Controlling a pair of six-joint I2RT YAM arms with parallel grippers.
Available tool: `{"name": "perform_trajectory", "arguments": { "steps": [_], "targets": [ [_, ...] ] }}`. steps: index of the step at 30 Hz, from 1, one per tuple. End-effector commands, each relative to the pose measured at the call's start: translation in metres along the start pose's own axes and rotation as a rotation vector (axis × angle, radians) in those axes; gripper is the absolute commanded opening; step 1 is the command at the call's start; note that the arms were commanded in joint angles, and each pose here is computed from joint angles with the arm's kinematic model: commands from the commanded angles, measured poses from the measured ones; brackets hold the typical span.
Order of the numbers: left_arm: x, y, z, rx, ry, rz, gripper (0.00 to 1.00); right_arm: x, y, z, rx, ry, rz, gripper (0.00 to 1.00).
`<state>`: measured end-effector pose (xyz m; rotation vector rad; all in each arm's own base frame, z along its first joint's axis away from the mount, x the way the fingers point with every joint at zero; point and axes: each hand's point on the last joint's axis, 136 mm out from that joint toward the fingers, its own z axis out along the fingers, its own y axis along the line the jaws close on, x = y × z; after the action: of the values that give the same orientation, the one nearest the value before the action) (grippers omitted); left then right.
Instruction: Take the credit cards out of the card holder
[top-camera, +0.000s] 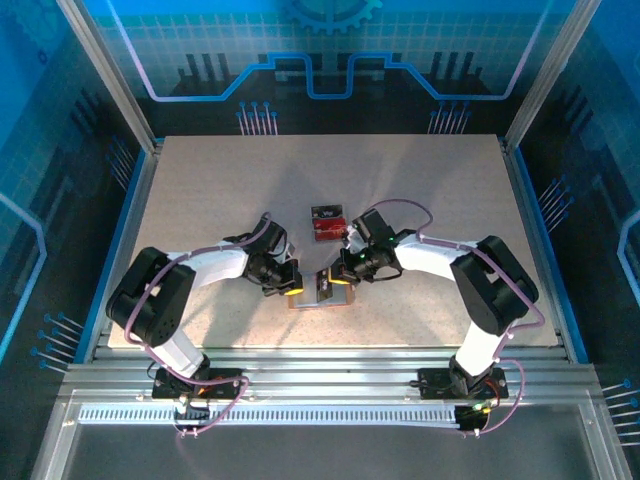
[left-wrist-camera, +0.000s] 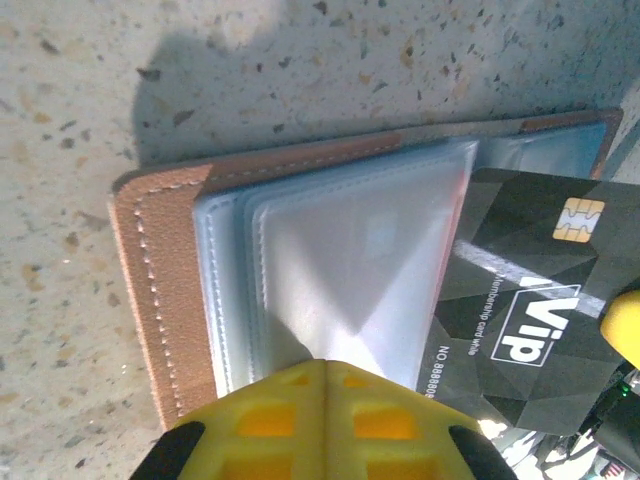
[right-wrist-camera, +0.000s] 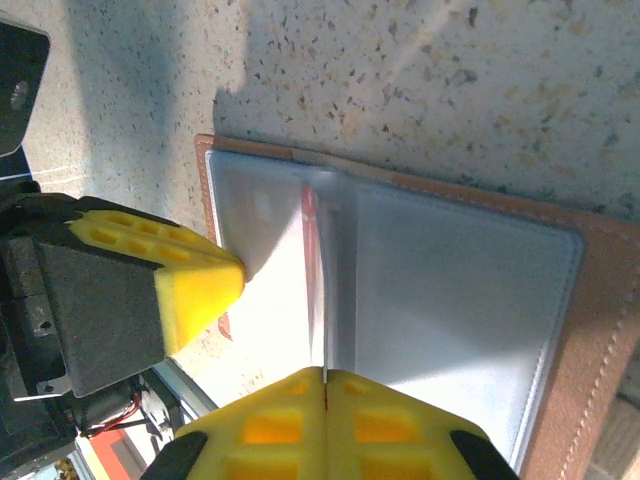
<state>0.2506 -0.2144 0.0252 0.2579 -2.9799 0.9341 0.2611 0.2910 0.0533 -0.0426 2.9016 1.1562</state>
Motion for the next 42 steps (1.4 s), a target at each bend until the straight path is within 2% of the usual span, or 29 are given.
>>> {"name": "perform_trajectory", "arguments": {
  "steps": [1,17,24,31,37,42],
  "targets": [
    [0.000,-0.008,-0.011,-0.003,-0.012,0.028,0.01,-0.004,0.007,-0.015,0.000,-0.024,-0.020,0.02],
    [-0.011,-0.022,-0.037,0.049,-0.116,0.058,0.05,-0.015,0.026,-0.048,0.017,-0.077,-0.115,0.00],
    [-0.011,-0.016,-0.043,0.058,-0.146,0.035,0.04,-0.031,0.028,-0.072,0.107,-0.097,-0.246,0.00],
    [-0.011,-0.011,-0.046,0.083,-0.159,0.006,0.05,-0.054,0.041,-0.095,0.209,-0.112,-0.566,0.00],
    [-0.009,-0.002,-0.048,0.111,-0.149,-0.027,0.06,-0.085,0.048,-0.111,0.315,-0.183,-0.866,0.00],
    [-0.006,0.010,-0.054,0.117,-0.164,-0.055,0.06,-0.097,0.055,-0.111,0.344,-0.109,-1.083,0.00]
  ]
}}
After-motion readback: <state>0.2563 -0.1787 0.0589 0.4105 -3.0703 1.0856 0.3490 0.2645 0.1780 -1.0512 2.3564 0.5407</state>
